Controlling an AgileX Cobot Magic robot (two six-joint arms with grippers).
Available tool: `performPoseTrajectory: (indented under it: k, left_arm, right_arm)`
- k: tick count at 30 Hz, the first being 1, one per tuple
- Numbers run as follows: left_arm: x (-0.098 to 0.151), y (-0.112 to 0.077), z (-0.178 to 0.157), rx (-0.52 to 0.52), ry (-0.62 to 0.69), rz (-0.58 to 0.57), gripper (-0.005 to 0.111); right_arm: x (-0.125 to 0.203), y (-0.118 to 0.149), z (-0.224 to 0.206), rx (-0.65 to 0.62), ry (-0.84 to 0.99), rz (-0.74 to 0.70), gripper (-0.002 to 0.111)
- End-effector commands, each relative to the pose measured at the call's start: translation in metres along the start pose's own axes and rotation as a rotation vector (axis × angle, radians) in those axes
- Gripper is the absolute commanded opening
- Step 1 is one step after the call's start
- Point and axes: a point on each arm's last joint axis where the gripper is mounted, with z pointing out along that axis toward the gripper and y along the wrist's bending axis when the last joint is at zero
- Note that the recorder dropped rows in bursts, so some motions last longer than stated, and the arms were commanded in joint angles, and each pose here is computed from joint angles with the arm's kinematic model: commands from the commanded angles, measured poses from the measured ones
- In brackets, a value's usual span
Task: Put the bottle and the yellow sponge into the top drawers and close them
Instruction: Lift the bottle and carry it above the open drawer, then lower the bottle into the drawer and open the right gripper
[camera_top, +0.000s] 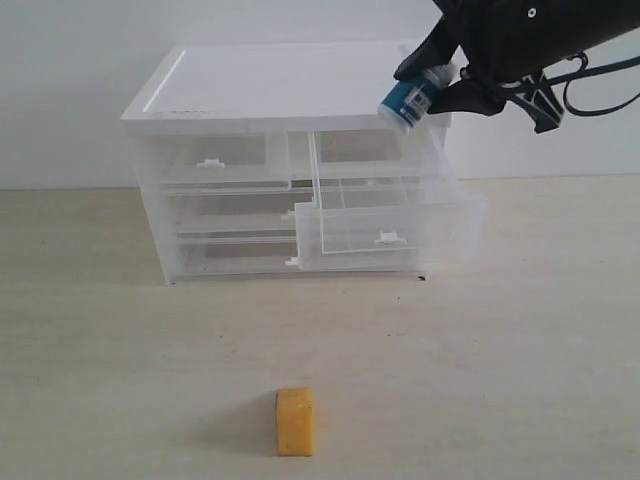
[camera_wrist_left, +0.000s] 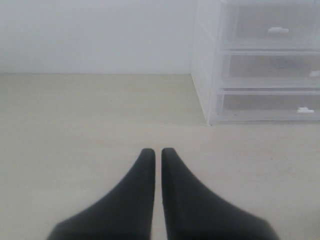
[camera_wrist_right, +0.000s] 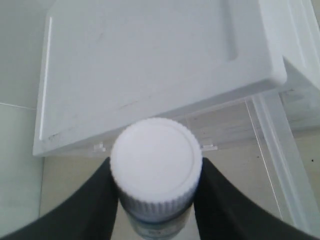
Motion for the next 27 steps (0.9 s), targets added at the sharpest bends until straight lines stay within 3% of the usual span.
performPoseTrajectory:
  k: [1, 10, 17, 25, 26, 27]
  left_arm:
    - [0.0, 0.0, 0.0, -0.002, -0.006, -0.007, 0.004]
    - [0.0, 0.0, 0.0, -0.002, -0.006, -0.007, 0.004]
    - [0.001, 0.0, 0.0, -0.002, -0.004, -0.007, 0.004]
    - [0.001, 0.0, 0.0, -0.002, -0.004, -0.007, 0.004]
    - [0.001, 0.0, 0.0, -0.002, -0.004, -0.007, 0.004]
    - [0.001, 0.0, 0.0, -0.002, -0.004, -0.007, 0.004]
  right_arm:
    - [0.006, -0.003, 0.008, 0.001, -0.046, 0.021, 0.0]
    - [0.012, -0.016, 0.016, 0.032, -0.035, 0.071, 0.0]
    - [0.017, -0.018, 0.02, 0.032, -0.04, 0.082, 0.034]
    - [0.031, -0.02, 0.058, 0.044, -0.035, 0.044, 0.037]
    - [0.031, -0.02, 0.058, 0.043, -0.041, 0.022, 0.042]
    - [0.03, -0.02, 0.058, 0.043, -0.043, 0.013, 0.054]
